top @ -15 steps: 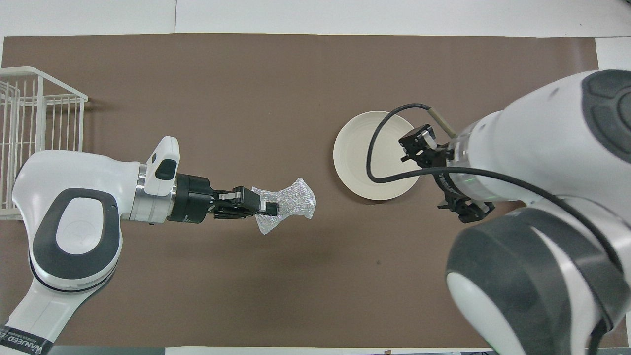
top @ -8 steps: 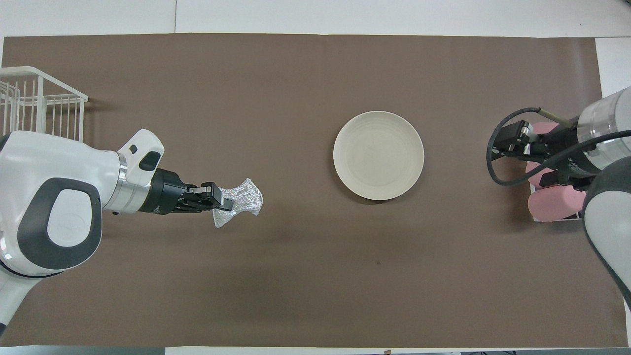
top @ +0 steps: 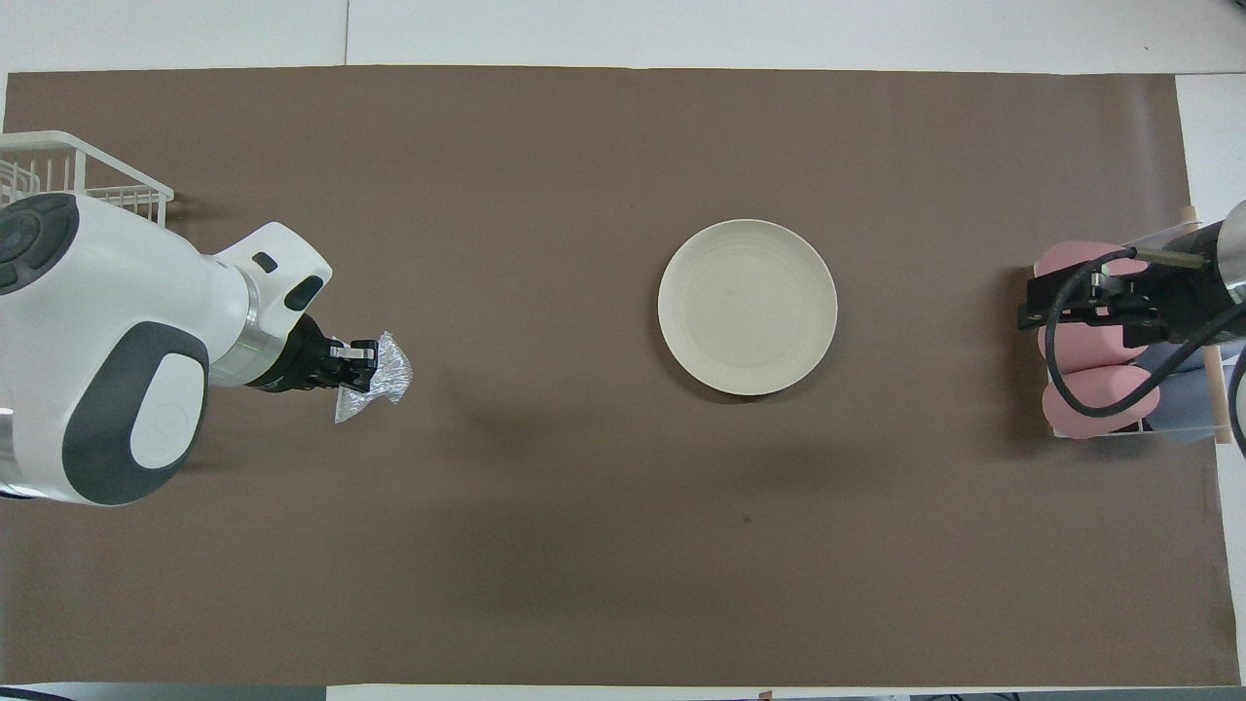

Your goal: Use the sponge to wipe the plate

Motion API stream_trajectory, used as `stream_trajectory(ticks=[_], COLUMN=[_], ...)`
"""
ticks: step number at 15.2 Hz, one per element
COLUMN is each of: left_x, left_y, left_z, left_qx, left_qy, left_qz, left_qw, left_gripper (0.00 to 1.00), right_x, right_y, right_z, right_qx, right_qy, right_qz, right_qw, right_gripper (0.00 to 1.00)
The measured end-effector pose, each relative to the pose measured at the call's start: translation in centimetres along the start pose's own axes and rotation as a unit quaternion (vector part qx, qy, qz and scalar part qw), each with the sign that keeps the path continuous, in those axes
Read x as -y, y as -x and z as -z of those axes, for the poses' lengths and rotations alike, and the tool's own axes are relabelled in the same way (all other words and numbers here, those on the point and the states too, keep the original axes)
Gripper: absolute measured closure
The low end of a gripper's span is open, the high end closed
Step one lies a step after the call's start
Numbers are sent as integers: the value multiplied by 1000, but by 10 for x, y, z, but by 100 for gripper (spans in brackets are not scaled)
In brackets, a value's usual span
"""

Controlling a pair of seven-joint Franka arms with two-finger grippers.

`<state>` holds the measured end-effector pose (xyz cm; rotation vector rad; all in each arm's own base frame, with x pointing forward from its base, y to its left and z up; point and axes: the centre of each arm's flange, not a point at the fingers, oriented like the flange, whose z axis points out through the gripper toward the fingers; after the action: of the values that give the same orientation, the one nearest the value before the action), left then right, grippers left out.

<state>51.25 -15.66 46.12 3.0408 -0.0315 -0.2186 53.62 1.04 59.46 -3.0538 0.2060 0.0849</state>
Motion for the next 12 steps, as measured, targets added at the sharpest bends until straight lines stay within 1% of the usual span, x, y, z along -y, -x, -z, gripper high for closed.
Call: stream_trajectory(ticks=[2,4,6,7,9,10,12], left_x=[6,10,11,12,19,24,32], left_y=[-4,-8,-13,-16,-25,-31,-44], left_z=[9,20,31,36,44,46,44], left_qx=[3,-2,-15,-24,-49,-62,-79], left_qy=[-58,-128,-204,-243,-317,-355,-429], left_qz=[-1,2,-3,-7,-8,-9,-17], left_qw=[998,992,979,970,947,933,900], left_gripper=[94,94,94,94,94,94,94], right_x=[-11,-17,-21,-22,-20,-20,-20], right_y=[-2,-3,-6,-8,-10,-9,-5], right_z=[5,7,10,15,22,23,23], right_qx=[-5,-7,-12,-17,-16,-9,3], right_qy=[-1,3,43,59,67,67,68], right_qz=[39,62,74,79,81,81,75], right_qw=[999,998,996,995,994,994,995], right_gripper=[0,0,0,0,0,0,0])
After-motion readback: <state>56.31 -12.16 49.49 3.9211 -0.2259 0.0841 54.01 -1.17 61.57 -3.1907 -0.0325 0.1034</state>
